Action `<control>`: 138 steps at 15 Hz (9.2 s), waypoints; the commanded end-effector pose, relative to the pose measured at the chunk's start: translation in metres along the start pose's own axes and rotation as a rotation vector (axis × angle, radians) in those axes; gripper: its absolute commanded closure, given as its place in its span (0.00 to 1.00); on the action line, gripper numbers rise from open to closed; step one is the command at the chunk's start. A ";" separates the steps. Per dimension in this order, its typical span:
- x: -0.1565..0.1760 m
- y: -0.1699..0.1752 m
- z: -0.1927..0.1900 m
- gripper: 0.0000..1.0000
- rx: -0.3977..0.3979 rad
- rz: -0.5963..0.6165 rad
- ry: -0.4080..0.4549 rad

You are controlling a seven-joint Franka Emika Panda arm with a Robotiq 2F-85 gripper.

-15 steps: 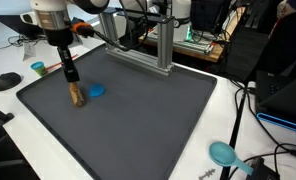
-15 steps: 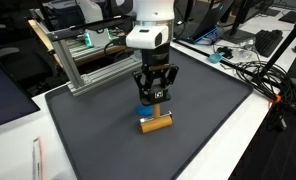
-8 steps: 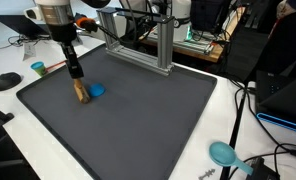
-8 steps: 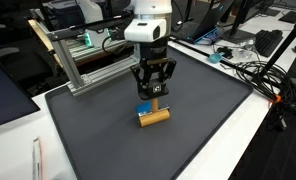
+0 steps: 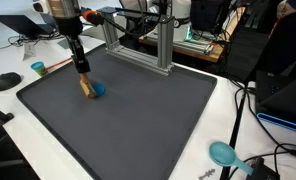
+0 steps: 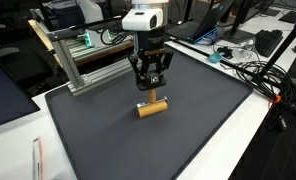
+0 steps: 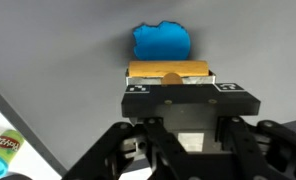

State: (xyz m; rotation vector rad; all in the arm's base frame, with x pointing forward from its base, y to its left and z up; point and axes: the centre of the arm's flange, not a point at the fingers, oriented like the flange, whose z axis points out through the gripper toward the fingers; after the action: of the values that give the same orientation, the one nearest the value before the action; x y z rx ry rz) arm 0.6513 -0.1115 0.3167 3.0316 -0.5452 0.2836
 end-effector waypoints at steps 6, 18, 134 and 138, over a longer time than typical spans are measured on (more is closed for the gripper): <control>-0.009 -0.002 0.021 0.78 -0.003 -0.020 -0.120; 0.003 -0.006 0.051 0.78 -0.006 -0.058 -0.251; -0.198 -0.011 -0.146 0.78 -0.016 -0.310 -0.143; -0.218 -0.009 -0.156 0.78 -0.005 -0.298 -0.145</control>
State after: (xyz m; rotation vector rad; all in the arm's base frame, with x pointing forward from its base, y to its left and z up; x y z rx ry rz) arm 0.4555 -0.0233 0.4127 3.0743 -0.0718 0.0277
